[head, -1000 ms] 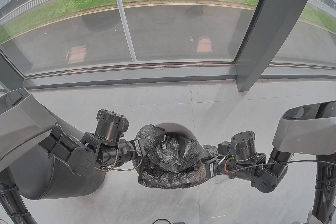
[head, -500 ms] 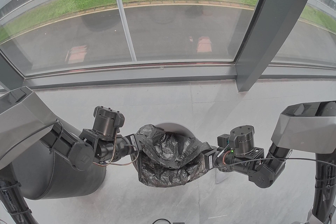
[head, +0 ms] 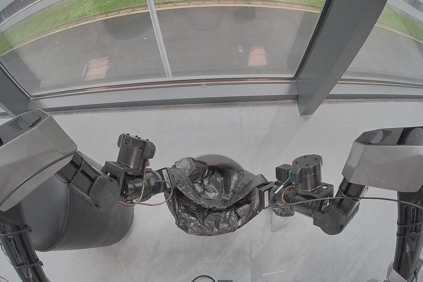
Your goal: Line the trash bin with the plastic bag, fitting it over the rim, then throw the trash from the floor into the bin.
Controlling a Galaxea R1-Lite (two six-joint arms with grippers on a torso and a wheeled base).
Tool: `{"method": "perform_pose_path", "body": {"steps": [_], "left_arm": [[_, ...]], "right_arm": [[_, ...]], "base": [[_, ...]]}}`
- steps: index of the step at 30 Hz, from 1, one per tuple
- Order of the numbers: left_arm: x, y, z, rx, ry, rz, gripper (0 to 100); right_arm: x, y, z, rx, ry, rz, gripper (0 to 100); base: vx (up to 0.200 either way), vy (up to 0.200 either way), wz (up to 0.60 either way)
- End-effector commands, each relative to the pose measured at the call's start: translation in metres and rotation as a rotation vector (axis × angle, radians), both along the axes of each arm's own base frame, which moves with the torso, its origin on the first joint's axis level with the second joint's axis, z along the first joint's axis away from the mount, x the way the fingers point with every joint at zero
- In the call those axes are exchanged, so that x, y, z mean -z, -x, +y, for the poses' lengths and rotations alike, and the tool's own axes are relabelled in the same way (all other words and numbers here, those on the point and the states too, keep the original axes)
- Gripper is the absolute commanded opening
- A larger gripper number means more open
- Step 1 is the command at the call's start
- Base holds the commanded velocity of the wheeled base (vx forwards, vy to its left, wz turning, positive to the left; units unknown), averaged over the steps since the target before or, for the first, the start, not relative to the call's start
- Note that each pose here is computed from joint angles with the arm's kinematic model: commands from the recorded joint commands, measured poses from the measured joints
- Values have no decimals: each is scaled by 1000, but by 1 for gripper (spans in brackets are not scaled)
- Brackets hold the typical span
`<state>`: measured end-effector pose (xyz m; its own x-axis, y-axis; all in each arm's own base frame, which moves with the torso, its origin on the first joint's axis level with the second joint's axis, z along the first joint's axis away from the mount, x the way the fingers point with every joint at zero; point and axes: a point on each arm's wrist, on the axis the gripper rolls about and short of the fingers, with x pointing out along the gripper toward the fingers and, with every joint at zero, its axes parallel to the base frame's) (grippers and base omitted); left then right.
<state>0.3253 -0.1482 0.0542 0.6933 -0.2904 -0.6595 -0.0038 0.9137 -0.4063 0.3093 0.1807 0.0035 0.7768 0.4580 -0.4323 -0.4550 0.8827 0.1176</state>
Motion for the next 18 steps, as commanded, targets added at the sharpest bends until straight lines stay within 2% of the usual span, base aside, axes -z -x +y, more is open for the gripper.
{"method": "perform_pose_path", "body": {"steps": [1,9,10,18], "left_arm": [[4,-2,0,-3,-4,9,0],[5,-3,0,-5,-4,9,0],[5,-2,0,-5,-5,10,0],[3,-2,0,-6,-1,5,0]], "right_arm": [[1,-1,-2,6,2,2,0],[5,-1,-4,9,12,12,0],[6,0,-3,5,14,12,100],[4,3,-5,4,18,14,100]], "base": [[0,0,0],[0,0,0],[0,0,0],[0,0,0]]}}
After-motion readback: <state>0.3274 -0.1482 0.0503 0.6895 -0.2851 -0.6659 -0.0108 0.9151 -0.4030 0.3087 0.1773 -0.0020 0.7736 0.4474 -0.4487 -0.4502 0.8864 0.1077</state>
